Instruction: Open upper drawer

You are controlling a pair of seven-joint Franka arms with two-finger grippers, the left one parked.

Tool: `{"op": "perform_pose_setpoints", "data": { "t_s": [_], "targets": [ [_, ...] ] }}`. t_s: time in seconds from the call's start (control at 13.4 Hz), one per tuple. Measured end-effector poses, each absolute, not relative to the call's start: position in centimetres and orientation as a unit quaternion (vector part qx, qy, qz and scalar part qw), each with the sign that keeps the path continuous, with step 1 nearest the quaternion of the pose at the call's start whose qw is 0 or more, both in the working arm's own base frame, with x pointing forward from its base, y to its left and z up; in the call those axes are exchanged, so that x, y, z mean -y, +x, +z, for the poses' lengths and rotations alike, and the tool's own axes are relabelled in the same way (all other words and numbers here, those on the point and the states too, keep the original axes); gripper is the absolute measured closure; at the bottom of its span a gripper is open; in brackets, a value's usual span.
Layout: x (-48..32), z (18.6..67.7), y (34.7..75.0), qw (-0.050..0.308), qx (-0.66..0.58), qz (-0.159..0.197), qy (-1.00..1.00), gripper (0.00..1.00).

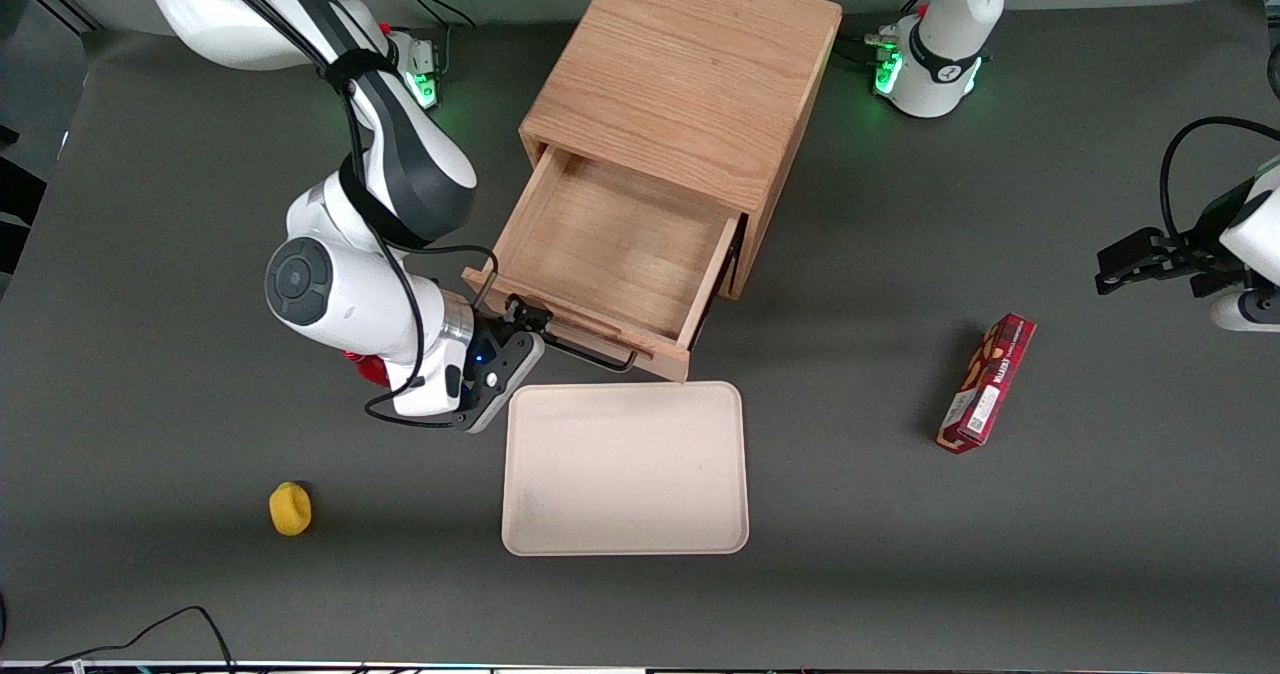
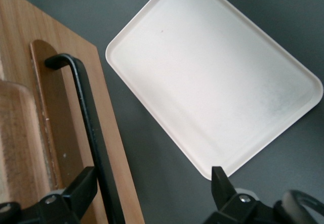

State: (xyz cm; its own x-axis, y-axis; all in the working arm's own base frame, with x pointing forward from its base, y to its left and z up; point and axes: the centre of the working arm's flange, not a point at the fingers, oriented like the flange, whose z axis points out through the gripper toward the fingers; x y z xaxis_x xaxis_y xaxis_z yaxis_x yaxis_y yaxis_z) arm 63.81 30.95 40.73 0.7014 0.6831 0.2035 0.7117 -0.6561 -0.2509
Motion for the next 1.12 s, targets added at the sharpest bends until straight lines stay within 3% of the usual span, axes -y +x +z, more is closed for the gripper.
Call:
{"op": "perform_pose_setpoints", "data": {
  "t_s": [0.45, 0.74, 0.89, 1.12],
  "targets": [
    [-30.7, 40.2, 65.6, 0.159, 0.377, -0.054, -0.911, 0.0],
    [-27.8, 41.5, 67.3, 0.191, 0.34, -0.06, -0.919, 0.0],
    [-23.9, 43.4, 68.6, 0.193, 0.319, -0.061, -0.926, 0.0],
    [-16.4, 50.0, 68.6, 0.177, 0.278, -0.068, -0.942, 0.0]
  ]
}}
